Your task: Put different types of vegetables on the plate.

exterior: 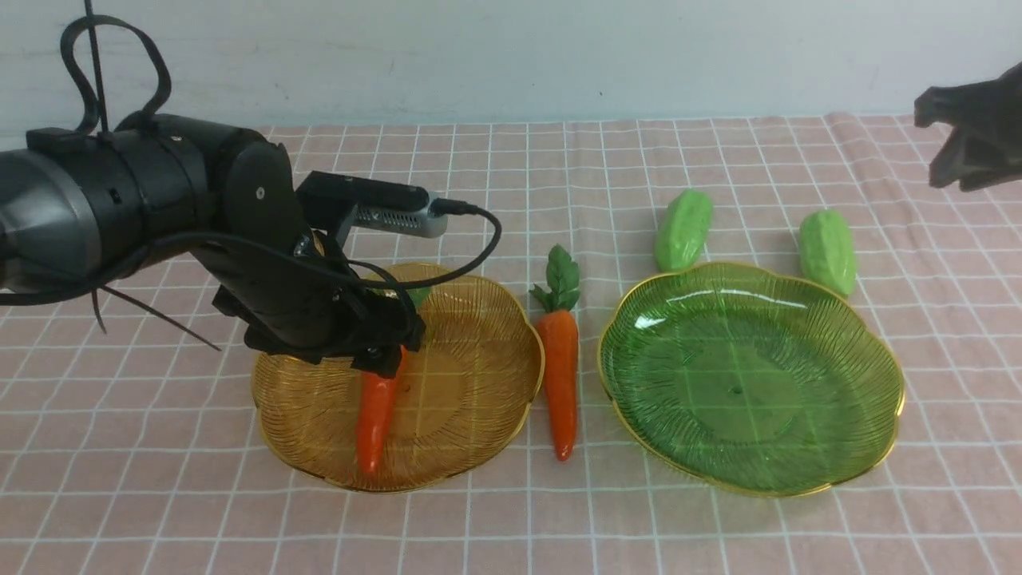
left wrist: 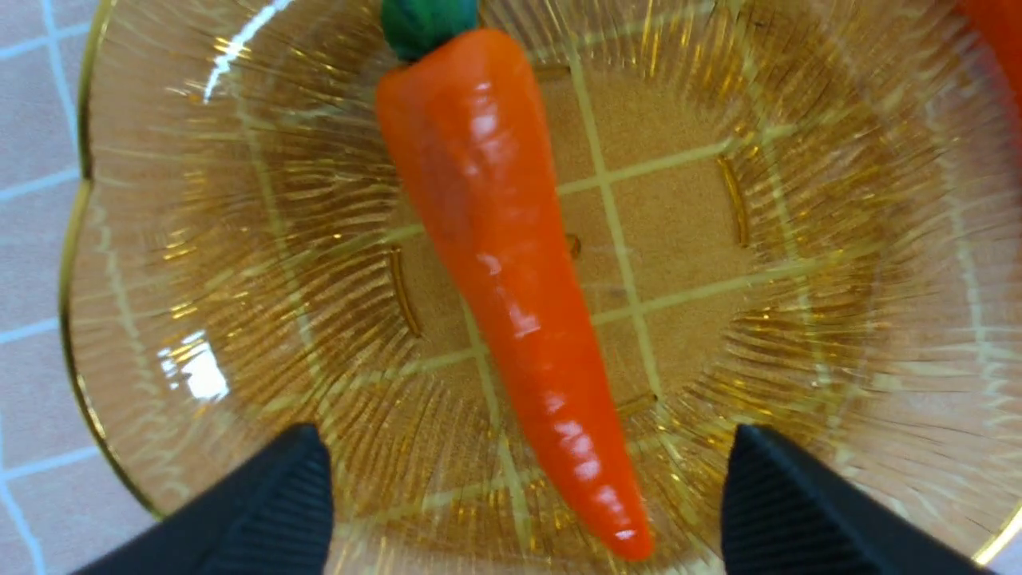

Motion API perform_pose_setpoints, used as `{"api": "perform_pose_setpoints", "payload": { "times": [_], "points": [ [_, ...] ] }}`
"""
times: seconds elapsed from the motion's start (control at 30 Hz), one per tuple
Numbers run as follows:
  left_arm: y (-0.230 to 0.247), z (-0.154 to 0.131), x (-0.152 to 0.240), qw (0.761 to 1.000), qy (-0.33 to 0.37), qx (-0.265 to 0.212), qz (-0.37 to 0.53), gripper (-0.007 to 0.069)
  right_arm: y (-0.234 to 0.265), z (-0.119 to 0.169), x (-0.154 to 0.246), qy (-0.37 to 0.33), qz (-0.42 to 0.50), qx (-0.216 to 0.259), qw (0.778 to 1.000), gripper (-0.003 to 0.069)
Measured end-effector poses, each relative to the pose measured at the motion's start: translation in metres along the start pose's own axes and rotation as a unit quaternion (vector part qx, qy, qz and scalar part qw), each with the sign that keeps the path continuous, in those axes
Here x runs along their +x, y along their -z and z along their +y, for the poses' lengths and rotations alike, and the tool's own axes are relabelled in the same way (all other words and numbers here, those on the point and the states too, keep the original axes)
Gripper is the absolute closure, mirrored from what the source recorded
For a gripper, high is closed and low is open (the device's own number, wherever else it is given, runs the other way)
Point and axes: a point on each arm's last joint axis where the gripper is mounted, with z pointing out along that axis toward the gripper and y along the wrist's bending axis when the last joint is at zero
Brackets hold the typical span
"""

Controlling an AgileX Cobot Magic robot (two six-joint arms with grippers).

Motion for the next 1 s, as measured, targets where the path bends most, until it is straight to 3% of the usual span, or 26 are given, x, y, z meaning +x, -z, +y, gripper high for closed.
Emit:
{"api": "perform_pose_setpoints", "payload": {
  "times": [0.1,0.23,0.37,0.47,0.5,0.53,0.73,0.87,1.0],
  "points": [
    [0.001,-0.001,0.000,1.000,0.006,0.006,-0.001,0.0036,-0.043,0.001,-0.001,-0.001,0.002,0.001,1.000,0.0109],
    [0.009,-0.001,0.003,1.000,0.009,0.008,0.005,0.0074,-0.089,0.004,0.007,0.002,0.028,-0.001,1.000,0.0053],
    [0.015,-0.001,0.007,1.000,0.012,0.007,0.021,0.0081,-0.124,0.008,0.016,0.010,0.053,-0.004,0.999,0.0061],
    [0.019,-0.001,0.009,0.999,0.012,0.006,0.030,0.0083,-0.131,0.011,0.015,0.012,0.063,-0.006,0.998,0.0176],
    [0.020,-0.001,0.009,0.999,0.012,0.006,0.029,0.0083,-0.129,0.011,0.013,0.014,0.065,-0.006,0.998,0.0239],
    [0.022,-0.001,0.009,1.000,0.012,0.007,0.028,0.0083,-0.124,0.013,0.008,0.018,0.067,-0.005,0.998,0.0244],
    [0.030,-0.002,0.010,1.000,0.014,0.008,0.021,0.0083,-0.070,0.020,-0.022,0.030,0.067,0.000,0.997,0.0232],
    [0.033,-0.002,0.011,1.000,0.014,0.008,0.021,0.0083,-0.010,0.036,-0.043,0.013,0.030,-0.038,0.999,0.0232],
    [0.038,-0.002,0.012,1.000,0.014,0.008,0.020,0.0083,0.017,0.062,-0.028,0.021,0.042,-0.068,0.997,0.0232]
  ]
}}
